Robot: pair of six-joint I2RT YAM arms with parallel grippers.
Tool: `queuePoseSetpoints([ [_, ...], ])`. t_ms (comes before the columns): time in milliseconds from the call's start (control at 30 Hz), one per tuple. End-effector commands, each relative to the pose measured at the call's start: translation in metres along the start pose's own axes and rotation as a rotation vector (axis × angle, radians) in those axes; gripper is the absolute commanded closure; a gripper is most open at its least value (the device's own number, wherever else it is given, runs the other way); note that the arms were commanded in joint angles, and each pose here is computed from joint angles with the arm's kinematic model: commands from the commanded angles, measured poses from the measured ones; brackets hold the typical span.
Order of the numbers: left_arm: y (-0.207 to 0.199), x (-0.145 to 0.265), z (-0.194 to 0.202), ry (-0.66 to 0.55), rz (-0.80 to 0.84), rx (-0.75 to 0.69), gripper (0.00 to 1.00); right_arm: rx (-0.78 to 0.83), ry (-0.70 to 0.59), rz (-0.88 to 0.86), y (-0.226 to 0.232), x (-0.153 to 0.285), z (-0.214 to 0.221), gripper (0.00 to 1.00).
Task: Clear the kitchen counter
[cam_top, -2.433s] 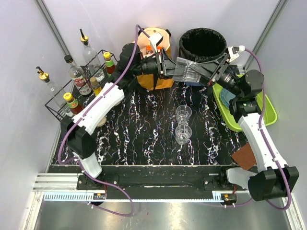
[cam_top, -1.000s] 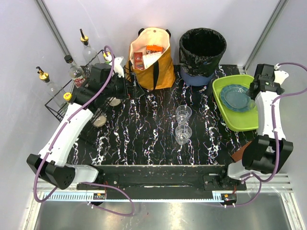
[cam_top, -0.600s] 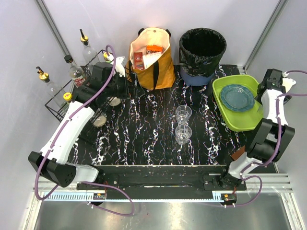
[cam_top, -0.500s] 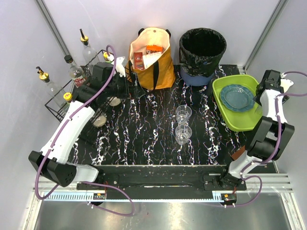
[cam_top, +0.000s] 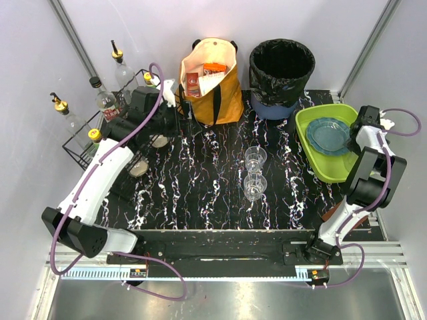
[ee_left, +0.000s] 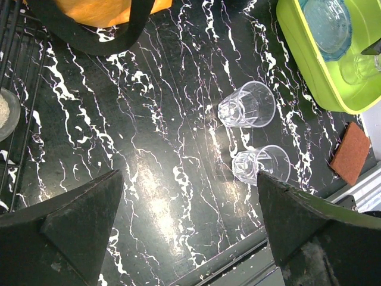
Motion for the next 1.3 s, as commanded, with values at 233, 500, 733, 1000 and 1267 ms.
queuePoseSetpoints([
  [233, -0.003, -0.001, -0.016, -0.051, 0.007, 0.009, 0.01, -0.016, -0.044, -0.006, 0.012, -0.013, -0.014, 0.18],
  [500, -0.007, -0.015, -0.002, 0.006, 0.109, 0.047, 0.01, -0.035, -0.126, -0.041, -0.003, 0.031, -0.039, 0.0],
  [733, -0.035, -0.038, 0.032, 0.101, 0.22, 0.008, 0.01, -0.019, -0.111, -0.285, 0.011, 0.113, -0.037, 0.0],
  [1000, -0.077, -0.081, 0.083, 0.208, 0.263, -0.121, 0.09, 0.028, 0.067, -0.786, 0.034, 0.212, 0.017, 0.01],
  [1267, -0.095, -0.132, 0.112, 0.225, 0.324, -0.124, 0.15, -0.023, 0.206, -1.065, -0.002, 0.253, 0.066, 0.05],
])
Point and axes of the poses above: each gripper's point midway between its finger pads, its own x axis back along the fingers, its own y axis along the line the jaws close on, z = x × y, the point moved 10 cm from there along x, back along the fingers, and after that the axes turned 8 degrees about -x, right-handed, at the moved point
